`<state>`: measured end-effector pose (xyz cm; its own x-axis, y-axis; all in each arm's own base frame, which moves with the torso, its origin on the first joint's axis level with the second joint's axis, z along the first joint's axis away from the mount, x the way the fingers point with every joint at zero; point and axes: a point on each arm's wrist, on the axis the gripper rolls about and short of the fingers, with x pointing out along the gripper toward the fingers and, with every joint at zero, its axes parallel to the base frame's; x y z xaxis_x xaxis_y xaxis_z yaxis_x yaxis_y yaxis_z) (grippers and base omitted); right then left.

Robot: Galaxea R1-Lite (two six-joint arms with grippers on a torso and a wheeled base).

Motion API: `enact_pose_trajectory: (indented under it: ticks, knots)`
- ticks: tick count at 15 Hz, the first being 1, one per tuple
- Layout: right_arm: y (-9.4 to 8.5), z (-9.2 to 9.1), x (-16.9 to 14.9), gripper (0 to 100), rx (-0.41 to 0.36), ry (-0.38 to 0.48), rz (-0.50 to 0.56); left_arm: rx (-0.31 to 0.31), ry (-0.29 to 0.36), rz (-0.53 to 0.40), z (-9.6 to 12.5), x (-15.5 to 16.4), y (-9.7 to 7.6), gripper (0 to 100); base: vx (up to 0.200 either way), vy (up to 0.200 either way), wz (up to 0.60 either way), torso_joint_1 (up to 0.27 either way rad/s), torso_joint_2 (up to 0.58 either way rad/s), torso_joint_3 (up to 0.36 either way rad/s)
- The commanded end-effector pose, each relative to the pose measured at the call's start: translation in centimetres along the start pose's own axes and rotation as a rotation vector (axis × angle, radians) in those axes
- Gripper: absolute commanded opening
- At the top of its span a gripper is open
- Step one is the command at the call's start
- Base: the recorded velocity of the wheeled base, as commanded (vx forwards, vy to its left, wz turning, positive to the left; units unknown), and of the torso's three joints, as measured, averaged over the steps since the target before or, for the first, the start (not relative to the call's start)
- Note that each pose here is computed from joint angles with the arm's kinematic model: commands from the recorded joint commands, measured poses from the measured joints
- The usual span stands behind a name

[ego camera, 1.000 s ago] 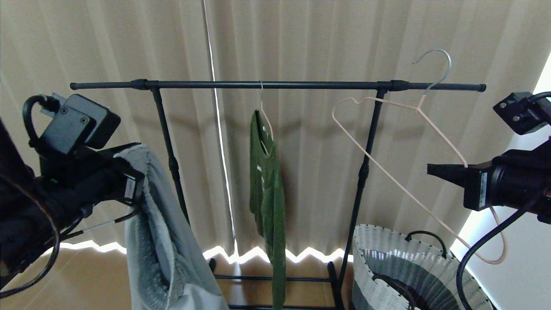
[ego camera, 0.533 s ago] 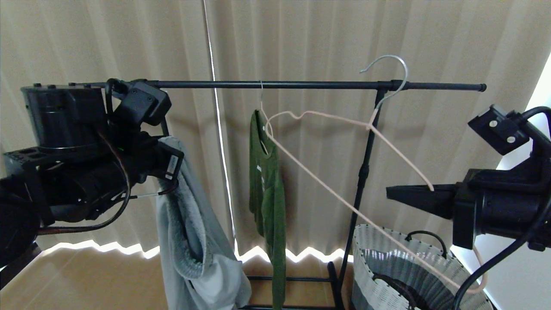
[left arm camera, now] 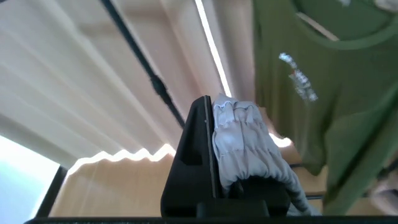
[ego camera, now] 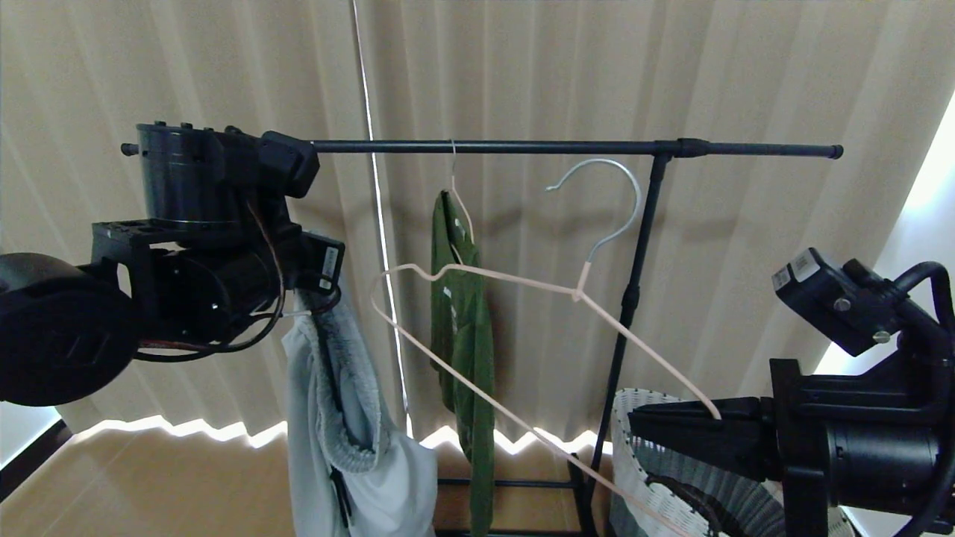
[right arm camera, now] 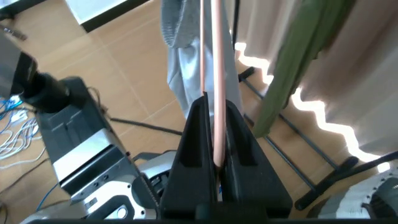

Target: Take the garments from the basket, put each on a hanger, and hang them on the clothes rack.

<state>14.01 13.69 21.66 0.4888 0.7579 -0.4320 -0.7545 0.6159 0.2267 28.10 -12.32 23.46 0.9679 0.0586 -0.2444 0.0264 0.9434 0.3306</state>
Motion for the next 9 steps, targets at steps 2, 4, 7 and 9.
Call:
enact_pose_trajectory:
  ticks: [2,4,7,9]
  knots:
    - [0.35,-0.27,0.54,0,-0.006,0.023,0.020,0.004,-0.005,-0.016,0.12,-0.07,-0.60,0,0.000,0.000,0.00,0.000,0.00,0.000]
    - [0.47,-0.30,0.72,0,-0.008,0.029,0.026,0.004,-0.005,-0.016,0.13,-0.03,-0.62,0,0.000,0.000,0.00,0.000,0.00,0.000]
    - [0.50,-0.33,0.69,0,-0.009,0.030,0.027,0.004,0.000,0.009,0.16,0.05,-0.49,0,0.000,0.000,0.00,0.000,0.00,0.000]
    - [0.54,-0.29,0.53,0,-0.010,0.024,0.028,0.008,0.011,0.042,0.05,0.34,-0.60,0,0.000,0.000,0.00,0.000,0.00,0.000]
